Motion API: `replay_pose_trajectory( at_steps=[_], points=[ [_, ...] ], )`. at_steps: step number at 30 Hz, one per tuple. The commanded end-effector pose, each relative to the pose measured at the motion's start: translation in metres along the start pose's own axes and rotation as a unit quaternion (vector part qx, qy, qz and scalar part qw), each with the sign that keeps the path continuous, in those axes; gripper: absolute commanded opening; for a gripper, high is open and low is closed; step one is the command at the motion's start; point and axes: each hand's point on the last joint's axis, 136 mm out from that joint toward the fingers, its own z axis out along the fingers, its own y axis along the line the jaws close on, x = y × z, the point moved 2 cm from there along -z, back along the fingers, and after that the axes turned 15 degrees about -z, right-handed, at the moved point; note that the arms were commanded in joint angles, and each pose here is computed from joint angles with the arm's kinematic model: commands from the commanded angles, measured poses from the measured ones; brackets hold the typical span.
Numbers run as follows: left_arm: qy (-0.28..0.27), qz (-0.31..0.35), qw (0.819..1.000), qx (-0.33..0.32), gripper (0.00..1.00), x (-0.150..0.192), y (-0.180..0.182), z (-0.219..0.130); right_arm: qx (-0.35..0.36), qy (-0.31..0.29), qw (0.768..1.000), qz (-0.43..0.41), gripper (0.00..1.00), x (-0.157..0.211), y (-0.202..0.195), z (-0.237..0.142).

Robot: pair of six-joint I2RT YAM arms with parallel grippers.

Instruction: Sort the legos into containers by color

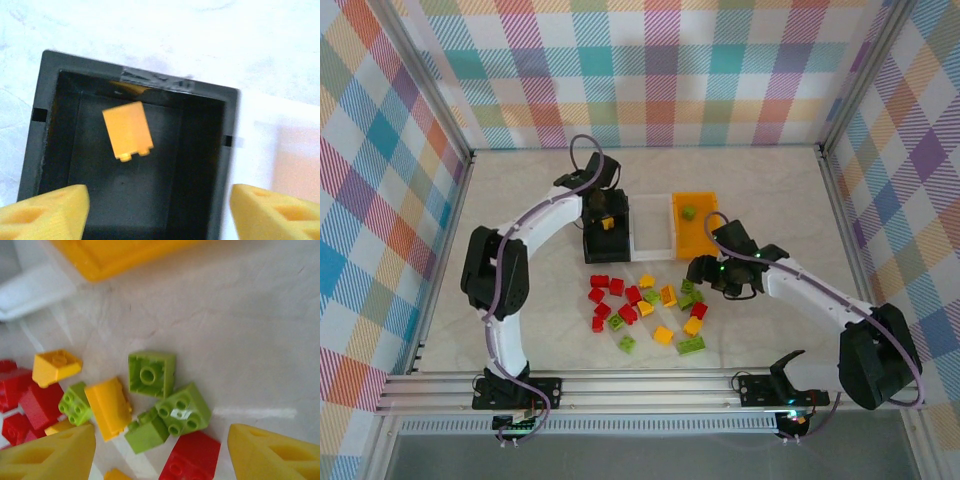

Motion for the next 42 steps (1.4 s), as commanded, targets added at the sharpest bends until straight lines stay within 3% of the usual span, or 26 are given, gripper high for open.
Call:
replay_pose_trajectory(
  at_steps=[1,5,6,11,16,26,35,42],
  points=[
    [-0.019,0.002,0.996,0.082,0.83,-0.003,-0.023,-0.065,-0.006,0.064,0.998,0.028,0.70,0.032,0.001,0.014],
    [-0.015,0.017,0.993,0.113,0.91,0.022,-0.017,-0.098,0.005,0.094,0.995,0.020,0.70,0.049,0.004,0.024],
    [-0.013,0.019,0.993,0.114,0.99,0.029,-0.011,-0.103,0.014,0.101,0.995,0.018,0.70,0.052,0.003,0.026],
    [-0.007,0.009,0.994,0.110,1.00,0.055,0.027,-0.117,0.044,0.114,0.992,0.017,0.67,0.061,-0.005,0.035],
    [-0.011,-0.013,0.995,0.098,1.00,0.072,0.063,-0.124,0.067,0.114,0.991,0.017,0.55,0.064,-0.013,0.035],
    [-0.030,-0.015,0.997,0.066,1.00,0.080,0.099,-0.131,0.090,0.105,0.990,0.004,0.37,0.060,-0.019,0.031],
    [-0.041,0.001,0.999,0.035,1.00,0.084,0.119,-0.133,0.036,-0.015,0.995,-0.091,0.30,-0.014,0.032,-0.032],
    [-0.041,-0.006,0.998,0.049,1.00,0.094,0.132,-0.133,-0.003,-0.080,0.987,-0.140,0.31,-0.100,0.091,-0.020]
  ],
)
